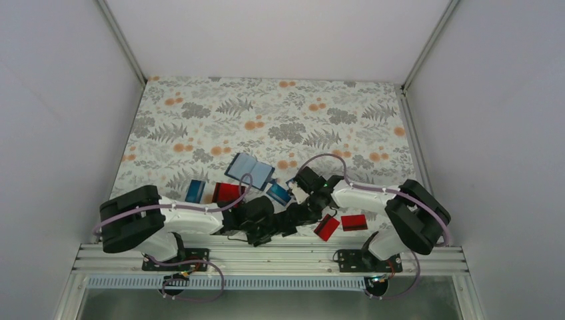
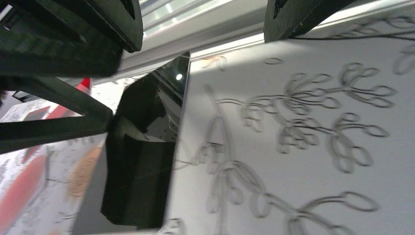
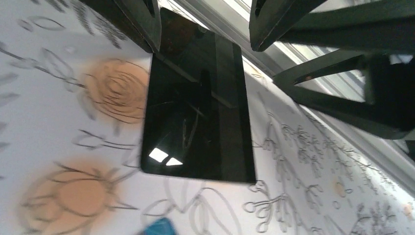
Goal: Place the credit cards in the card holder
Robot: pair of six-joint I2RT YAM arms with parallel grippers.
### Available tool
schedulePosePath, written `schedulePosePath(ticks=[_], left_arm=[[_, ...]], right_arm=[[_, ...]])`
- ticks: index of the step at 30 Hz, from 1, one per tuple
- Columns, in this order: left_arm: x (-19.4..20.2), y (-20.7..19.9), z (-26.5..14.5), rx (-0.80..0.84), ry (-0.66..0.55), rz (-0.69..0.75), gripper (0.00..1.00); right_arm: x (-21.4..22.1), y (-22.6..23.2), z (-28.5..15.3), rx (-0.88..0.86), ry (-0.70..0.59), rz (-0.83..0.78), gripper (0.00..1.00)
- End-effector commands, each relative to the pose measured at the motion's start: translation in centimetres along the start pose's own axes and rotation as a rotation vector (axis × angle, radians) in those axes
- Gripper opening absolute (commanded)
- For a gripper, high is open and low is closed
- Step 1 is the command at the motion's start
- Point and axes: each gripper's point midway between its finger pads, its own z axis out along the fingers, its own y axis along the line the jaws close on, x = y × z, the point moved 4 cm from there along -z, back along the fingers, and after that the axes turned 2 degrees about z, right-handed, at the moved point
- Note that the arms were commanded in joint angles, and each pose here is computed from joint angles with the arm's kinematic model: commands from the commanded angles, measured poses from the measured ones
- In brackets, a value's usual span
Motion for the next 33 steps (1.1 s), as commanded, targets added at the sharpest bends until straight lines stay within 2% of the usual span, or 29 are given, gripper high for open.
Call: schedulePosePath(ticks=[1,8,14,20,26,33], left_arm=[[-0.6,-0.3,0.3,0.086,-0.036,0.008,0.62],[-1.2,0.4,0.3,0.132,-0.072,0.020,0.61],[-1.8,-0.2,-1.4,0.104,-0.150,0.061,0.60],[-1.8,0.0,-1.5,0.097,-0.153,0.074,0.60],[-1.9,0.1,-1.6,0.110,-0.161,0.083,0.60],[-2.0,0.7,-1.1,0.122,-0.154,0.084,0.60]], right_arm=[[1.3,-0.6,2.2,0.025,0.067,0.017,0.47],[1.1,-0.1,2.7,0.036,0.077,0.012,0.46],[-1.1,0.9,-0.4,0.113,-0.078,0.009,0.48],[-3.6,1.0,-1.2,0.137,-0.165,0.036,0.50],[-5.1,1.2,0.3,0.122,-0.142,0.010,0.48],[-2.9,0.7,1.9,0.081,-0.047,0.009,0.42]])
